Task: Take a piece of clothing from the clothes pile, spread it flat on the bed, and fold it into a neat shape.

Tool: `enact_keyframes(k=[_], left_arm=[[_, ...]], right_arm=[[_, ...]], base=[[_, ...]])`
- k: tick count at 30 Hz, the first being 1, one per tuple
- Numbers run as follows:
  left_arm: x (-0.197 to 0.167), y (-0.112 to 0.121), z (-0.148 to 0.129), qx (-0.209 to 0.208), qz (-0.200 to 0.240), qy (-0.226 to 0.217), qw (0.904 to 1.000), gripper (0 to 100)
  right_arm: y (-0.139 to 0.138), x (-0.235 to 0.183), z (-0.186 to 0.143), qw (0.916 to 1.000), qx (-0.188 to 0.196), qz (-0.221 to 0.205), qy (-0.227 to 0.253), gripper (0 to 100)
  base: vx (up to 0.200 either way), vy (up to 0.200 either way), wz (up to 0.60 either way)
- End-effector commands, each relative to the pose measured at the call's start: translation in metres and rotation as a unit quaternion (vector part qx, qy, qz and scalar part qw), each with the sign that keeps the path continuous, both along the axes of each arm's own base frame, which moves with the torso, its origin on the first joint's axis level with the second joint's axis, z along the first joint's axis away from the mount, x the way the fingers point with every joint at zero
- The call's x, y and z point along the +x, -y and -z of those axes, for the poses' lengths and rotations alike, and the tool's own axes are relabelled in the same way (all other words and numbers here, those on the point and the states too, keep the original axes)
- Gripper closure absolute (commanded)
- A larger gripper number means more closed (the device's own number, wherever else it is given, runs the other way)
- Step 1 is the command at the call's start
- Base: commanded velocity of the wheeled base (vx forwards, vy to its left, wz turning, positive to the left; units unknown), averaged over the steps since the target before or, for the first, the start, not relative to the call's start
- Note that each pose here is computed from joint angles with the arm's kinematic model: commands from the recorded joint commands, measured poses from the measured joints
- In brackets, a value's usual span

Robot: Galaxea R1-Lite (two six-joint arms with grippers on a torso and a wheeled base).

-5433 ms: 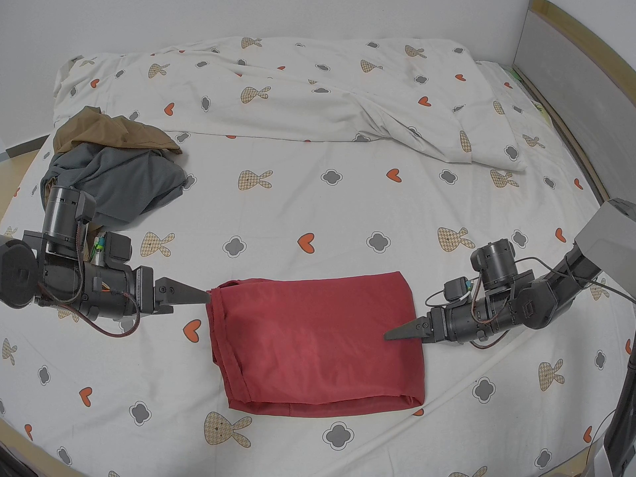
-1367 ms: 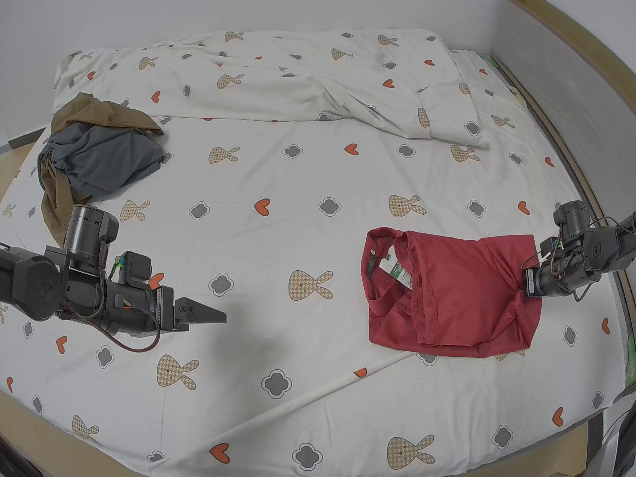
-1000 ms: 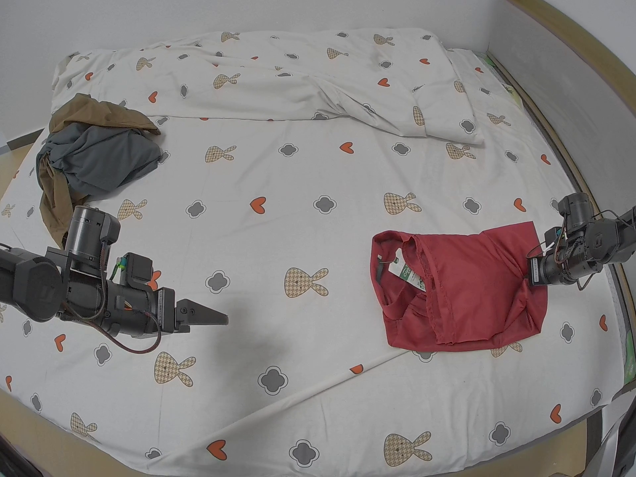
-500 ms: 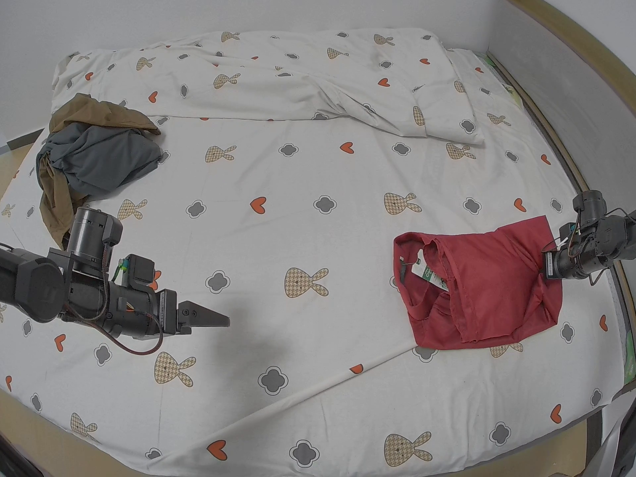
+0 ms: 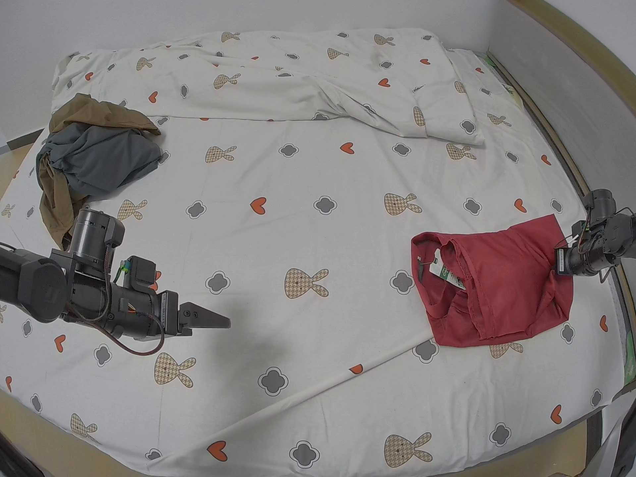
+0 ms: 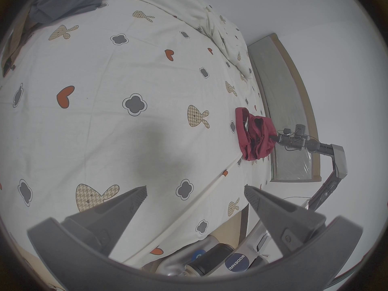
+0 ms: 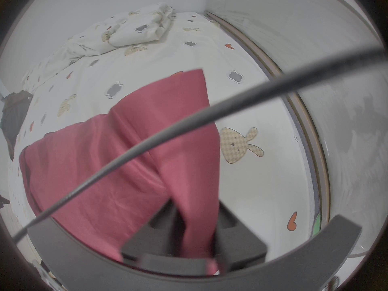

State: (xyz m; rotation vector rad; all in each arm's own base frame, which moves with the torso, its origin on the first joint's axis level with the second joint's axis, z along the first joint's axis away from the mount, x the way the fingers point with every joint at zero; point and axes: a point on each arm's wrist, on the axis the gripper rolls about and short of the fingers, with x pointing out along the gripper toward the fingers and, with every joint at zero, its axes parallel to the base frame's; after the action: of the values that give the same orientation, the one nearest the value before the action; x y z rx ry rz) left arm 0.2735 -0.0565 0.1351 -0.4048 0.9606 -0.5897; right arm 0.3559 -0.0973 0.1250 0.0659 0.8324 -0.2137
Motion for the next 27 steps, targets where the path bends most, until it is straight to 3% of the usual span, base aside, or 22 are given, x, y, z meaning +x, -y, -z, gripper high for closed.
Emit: enact_keyframes(k=[1,6,8,10,12,14,18,22,27], left_arm=[[0.001,0.0,0.002,0.001,0.0,-0.003,1.0,0],[0.001,0.0,0.002,0.001,0.0,-0.004,1.0,0],[0.001,0.0,0.003,0.001,0.001,-0.005,1.0,0],[0.002,0.0,0.003,0.001,0.001,-0.005,1.0,0],[0.002,0.0,0.003,0.001,0.001,-0.005,1.0,0],[0.001,0.001,0.003,0.001,0.002,-0.004,1.0,0],[0.0,0.003,0.001,0.001,0.005,-0.001,1.0,0],[-0.001,0.002,0.001,0.001,0.005,-0.002,1.0,0],[-0.001,0.002,0.001,0.001,0.005,-0.002,1.0,0]], right_arm=[[0.003,0.0,0.004,1.0,0.002,0.007,-0.004,0],[0.006,-0.011,-0.023,0.9993,-0.002,0.018,0.033,0],[0.005,-0.025,-0.054,0.9969,-0.005,0.017,0.077,0],[0.001,-0.039,-0.077,0.9937,0.003,0.003,0.112,0],[-0.009,-0.05,-0.087,0.9902,0.04,-0.034,0.129,0],[-0.022,-0.056,-0.079,0.985,0.098,-0.071,0.122,0],[-0.06,-0.052,-0.055,0.9649,0.212,-0.134,0.079,0],[-0.081,-0.021,-0.007,0.9567,0.255,-0.141,0.004,0],[-0.104,0.004,0.027,0.949,0.281,-0.143,-0.015,0]], base=[[0.0,0.0,0.0],[0.0,0.0,0.0],[0.0,0.0,0.0],[0.0,0.0,0.0],[0.0,0.0,0.0],[0.0,0.0,0.0],[0.0,0.0,0.0],[0.0,0.0,0.0],[0.0,0.0,0.0]])
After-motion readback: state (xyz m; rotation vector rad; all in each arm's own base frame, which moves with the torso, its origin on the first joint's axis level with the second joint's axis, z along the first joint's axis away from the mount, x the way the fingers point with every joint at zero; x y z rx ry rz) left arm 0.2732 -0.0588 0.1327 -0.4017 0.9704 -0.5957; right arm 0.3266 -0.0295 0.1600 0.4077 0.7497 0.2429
